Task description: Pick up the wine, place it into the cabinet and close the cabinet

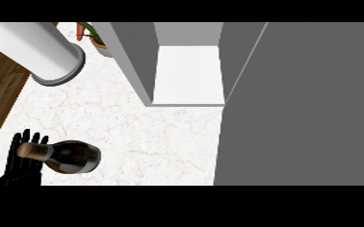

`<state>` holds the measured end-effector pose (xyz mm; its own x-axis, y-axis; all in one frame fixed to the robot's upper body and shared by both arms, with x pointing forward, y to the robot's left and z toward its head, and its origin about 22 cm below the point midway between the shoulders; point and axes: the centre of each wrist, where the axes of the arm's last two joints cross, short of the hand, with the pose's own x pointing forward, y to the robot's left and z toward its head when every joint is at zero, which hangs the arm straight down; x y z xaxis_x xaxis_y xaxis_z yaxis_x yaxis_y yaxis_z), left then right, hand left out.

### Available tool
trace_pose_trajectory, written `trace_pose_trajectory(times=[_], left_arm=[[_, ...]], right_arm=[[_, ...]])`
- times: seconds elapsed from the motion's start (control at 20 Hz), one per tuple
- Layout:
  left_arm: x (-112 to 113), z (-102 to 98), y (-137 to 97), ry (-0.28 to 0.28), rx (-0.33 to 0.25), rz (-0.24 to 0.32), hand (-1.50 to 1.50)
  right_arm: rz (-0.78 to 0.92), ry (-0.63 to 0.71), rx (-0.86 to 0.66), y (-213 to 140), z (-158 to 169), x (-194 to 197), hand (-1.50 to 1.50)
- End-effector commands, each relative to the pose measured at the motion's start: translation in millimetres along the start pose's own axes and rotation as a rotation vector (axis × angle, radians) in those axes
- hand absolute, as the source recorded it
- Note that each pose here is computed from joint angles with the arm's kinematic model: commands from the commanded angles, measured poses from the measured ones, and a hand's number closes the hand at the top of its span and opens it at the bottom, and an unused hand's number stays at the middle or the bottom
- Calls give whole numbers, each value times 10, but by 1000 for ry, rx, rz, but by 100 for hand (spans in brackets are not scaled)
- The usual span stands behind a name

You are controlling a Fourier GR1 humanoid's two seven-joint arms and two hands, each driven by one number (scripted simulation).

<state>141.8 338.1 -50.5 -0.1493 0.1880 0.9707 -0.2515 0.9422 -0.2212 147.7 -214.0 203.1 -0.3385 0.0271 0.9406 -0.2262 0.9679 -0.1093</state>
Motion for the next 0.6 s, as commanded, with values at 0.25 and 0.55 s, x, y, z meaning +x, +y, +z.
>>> trace_pose_trajectory(times=[0.25, 0.55], left_arm=[[-197, -42, 133, 35, -36, 4, -150], [-468, -152, -80, 26, -11, -15, -150]], right_arm=[[-53, -58, 31, 62, 195, 301, -150], [-51, -49, 32, 11, 278, 229, -150]])
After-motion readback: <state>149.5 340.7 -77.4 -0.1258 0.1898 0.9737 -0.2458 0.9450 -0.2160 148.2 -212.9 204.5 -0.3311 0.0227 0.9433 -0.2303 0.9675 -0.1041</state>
